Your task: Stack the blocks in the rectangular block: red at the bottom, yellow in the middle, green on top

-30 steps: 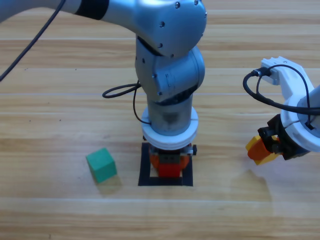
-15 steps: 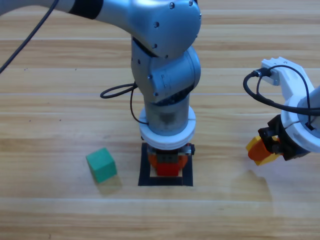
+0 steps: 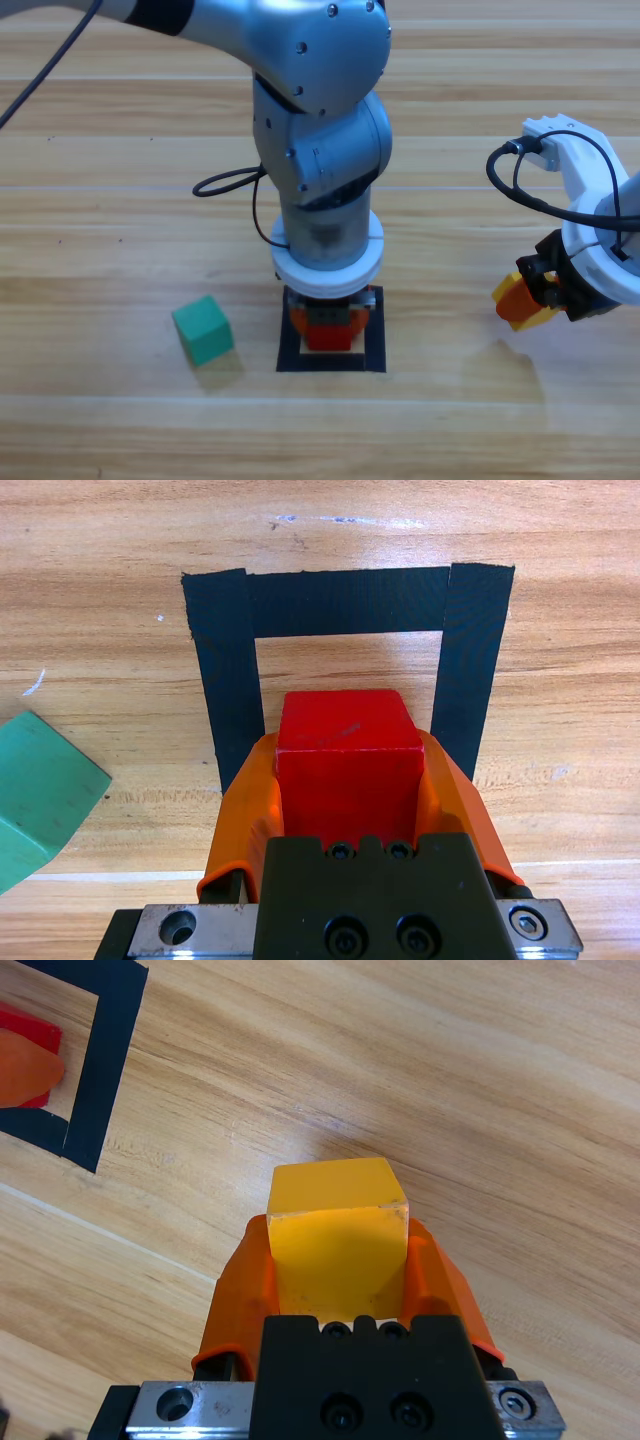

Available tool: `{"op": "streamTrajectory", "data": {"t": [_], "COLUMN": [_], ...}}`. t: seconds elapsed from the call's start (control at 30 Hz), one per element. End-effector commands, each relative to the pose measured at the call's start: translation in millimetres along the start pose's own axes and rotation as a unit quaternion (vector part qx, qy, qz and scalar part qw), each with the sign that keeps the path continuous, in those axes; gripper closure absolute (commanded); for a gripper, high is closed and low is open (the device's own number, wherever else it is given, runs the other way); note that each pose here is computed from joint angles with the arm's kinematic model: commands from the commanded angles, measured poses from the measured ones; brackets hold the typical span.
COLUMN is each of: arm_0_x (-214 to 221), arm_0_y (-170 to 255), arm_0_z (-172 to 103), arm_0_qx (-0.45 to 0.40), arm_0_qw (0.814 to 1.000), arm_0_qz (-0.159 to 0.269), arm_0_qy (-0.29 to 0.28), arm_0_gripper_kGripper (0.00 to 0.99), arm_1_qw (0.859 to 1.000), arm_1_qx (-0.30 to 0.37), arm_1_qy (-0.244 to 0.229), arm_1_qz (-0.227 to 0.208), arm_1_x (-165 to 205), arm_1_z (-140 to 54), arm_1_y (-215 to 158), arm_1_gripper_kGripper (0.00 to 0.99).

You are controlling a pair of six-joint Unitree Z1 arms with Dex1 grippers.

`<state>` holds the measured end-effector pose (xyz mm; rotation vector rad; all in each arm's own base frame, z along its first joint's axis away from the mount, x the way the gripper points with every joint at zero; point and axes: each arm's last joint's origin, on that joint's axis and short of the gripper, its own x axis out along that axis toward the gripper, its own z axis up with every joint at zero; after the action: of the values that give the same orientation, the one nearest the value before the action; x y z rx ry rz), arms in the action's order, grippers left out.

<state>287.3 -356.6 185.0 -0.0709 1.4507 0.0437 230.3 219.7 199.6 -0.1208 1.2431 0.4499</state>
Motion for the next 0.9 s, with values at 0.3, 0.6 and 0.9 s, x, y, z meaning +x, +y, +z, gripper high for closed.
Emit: {"op": "streamTrajectory", "data": {"t": [0.3,0.6,0.9], "arm_0_x": [27.4,5.3,-130.4], "arm_0_y": [0.4,-4.1,19.2], "arm_0_z": [-1.0,-4.4,3.7], "arm_0_qx": [-0.021,-0.022,-0.029], "arm_0_qw": [0.999,1.000,0.992], "arm_0_qz": [0.023,0.005,-0.037], "arm_0_qy": [0.017,0.000,-0.113], "arm_0_gripper_kGripper": [0.257,0.000,0.000], "arm_1_qw": [1.000,1.000,0.999], "arm_1_qx": [0.010,0.012,0.033], "arm_1_qy": [-0.026,-0.028,-0.020], "arm_1_qz": [-0.002,-0.001,-0.029], "arm_1_x": [-20.5,-23.6,-38.8], "arm_1_z": [-4.0,-3.5,4.8], "arm_1_y": [-9.7,-9.4,3.8], "arm_1_gripper_kGripper": [0.990,0.990,0.990]}}
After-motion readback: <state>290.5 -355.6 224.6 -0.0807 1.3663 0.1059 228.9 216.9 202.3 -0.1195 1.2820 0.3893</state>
